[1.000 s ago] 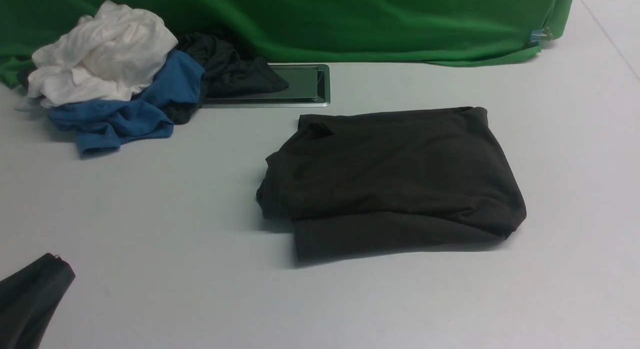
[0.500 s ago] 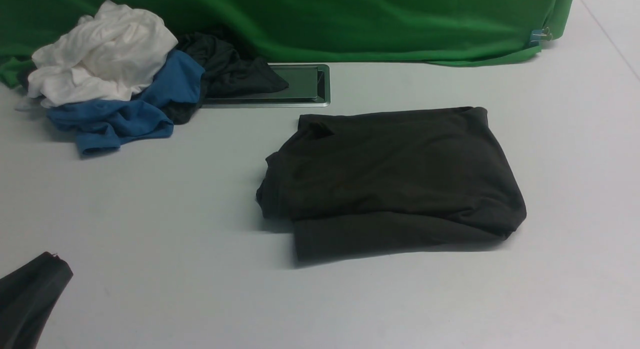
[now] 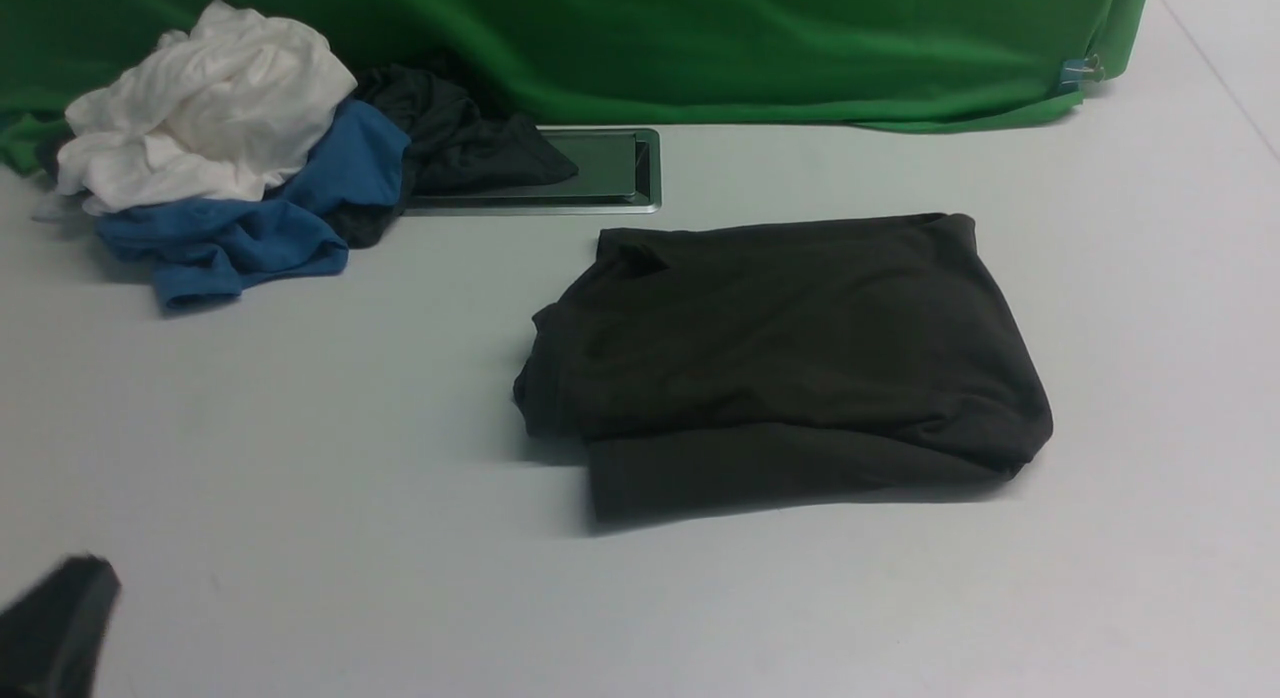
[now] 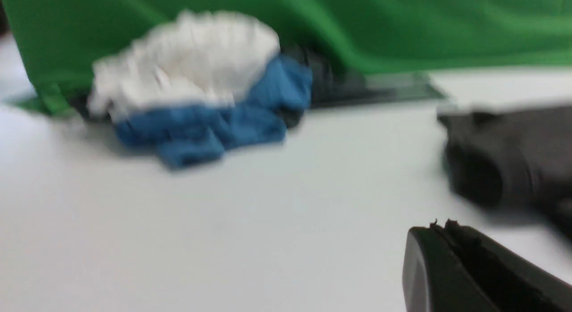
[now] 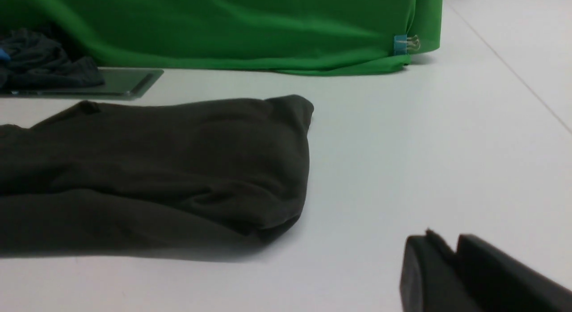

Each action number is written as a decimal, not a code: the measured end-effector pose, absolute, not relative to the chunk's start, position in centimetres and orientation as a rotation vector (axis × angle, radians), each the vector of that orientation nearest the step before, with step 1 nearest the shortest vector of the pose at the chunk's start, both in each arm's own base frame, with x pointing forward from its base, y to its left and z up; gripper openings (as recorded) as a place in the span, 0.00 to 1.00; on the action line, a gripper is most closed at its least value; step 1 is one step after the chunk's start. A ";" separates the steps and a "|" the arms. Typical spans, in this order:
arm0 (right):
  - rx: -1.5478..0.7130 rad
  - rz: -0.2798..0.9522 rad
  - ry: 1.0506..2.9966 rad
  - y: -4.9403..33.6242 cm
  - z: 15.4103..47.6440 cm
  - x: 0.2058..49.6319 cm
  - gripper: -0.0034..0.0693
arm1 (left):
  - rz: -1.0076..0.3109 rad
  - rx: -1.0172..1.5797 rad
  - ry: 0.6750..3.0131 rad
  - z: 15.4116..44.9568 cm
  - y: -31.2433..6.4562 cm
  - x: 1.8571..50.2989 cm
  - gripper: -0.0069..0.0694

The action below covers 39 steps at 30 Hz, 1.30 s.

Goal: Fold a long-sleeved shirt on a white desktop.

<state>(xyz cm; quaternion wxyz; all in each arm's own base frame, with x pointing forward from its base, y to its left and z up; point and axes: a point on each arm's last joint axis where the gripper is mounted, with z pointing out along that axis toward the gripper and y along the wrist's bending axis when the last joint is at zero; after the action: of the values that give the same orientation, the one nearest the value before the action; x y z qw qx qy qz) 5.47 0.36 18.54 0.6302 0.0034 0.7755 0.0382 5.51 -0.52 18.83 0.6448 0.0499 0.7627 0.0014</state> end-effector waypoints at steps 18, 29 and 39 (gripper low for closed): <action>0.009 0.088 1.775 0.4 18.5 5.5 0.28 | 0.000 0.117 1.733 18.9 -0.6 5.5 0.11; 0.009 0.088 1.775 0.4 18.5 5.5 0.31 | 0.001 0.116 1.730 18.9 -0.5 5.5 0.11; 0.009 0.088 1.775 0.4 18.5 5.5 0.35 | 0.002 0.118 1.730 18.9 -0.5 5.5 0.11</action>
<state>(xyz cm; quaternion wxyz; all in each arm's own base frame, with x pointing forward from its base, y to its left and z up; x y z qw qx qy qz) 5.46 0.36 18.55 0.6305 0.0038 0.7752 0.0385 5.51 -0.55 18.88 0.6471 0.0519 0.7607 0.0011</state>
